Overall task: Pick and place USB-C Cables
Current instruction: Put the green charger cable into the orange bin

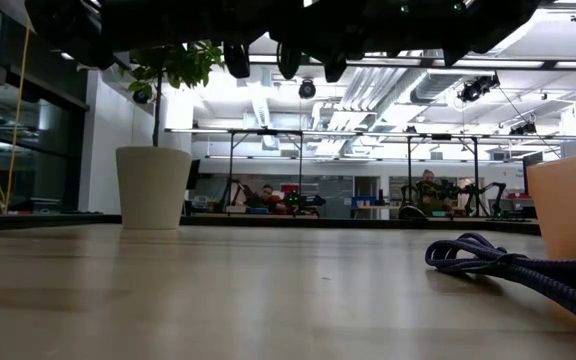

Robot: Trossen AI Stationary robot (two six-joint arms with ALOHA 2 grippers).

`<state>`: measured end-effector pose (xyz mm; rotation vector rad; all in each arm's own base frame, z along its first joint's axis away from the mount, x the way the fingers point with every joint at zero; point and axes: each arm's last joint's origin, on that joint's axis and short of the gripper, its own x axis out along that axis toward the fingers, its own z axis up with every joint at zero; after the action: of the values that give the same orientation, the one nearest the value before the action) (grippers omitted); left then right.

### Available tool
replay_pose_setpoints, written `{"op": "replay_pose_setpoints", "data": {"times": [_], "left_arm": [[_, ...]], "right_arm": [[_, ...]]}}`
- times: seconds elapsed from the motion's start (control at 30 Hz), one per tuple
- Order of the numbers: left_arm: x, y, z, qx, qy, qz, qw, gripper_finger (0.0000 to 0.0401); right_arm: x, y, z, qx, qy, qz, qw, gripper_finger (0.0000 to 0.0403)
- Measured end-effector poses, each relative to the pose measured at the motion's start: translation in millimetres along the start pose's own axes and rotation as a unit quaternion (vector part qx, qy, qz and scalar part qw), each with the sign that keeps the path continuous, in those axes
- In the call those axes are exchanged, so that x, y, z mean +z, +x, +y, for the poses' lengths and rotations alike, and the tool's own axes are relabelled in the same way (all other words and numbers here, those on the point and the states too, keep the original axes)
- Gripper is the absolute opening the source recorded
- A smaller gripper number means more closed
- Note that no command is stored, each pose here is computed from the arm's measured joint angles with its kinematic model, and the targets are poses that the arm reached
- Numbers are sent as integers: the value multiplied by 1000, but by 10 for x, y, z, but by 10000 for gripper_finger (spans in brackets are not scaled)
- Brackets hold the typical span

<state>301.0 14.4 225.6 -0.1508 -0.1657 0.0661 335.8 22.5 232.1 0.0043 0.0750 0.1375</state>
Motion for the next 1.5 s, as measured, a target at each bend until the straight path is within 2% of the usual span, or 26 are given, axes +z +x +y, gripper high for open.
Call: {"op": "replay_pose_setpoints", "data": {"times": [0.2, 0.33, 0.47, 0.63, 0.83, 1.0, 1.1, 1.27, 1.5], "left_arm": [[1, 0, 2, 2, 2, 0, 1000, 64], [-1, 0, 5, 4, 4, 0, 1000, 115], [5, -3, 4, 4, 11, 1, 1000, 170], [115, -70, 16, 12, 19, 26, 999, 209], [275, -197, 30, 22, 36, 58, 997, 215], [308, -228, 25, 24, 54, 65, 996, 216], [304, -229, 57, 37, 64, 68, 995, 216], [280, -257, 158, 53, 59, 68, 995, 216], [178, -339, 189, 55, 57, 67, 995, 216]], "right_arm": [[-13, 0, 2, 1, 0, 7, 1000, 10], [-17, 0, 3, 2, 7, 8, 1000, 22], [-14, -37, 5, 0, 10, 31, 999, 11], [123, -279, -2, -48, 3, 86, 995, 10], [92, -824, 32, -125, 14, 113, 986, 9], [-146, -1373, 86, -167, 60, 88, 980, 9], [-250, -1609, 124, -169, 74, 56, 981, 9], [-284, -1785, 172, -158, 78, 14, 984, 9], [-291, -1791, 184, -154, 68, 18, 986, 9]]}}
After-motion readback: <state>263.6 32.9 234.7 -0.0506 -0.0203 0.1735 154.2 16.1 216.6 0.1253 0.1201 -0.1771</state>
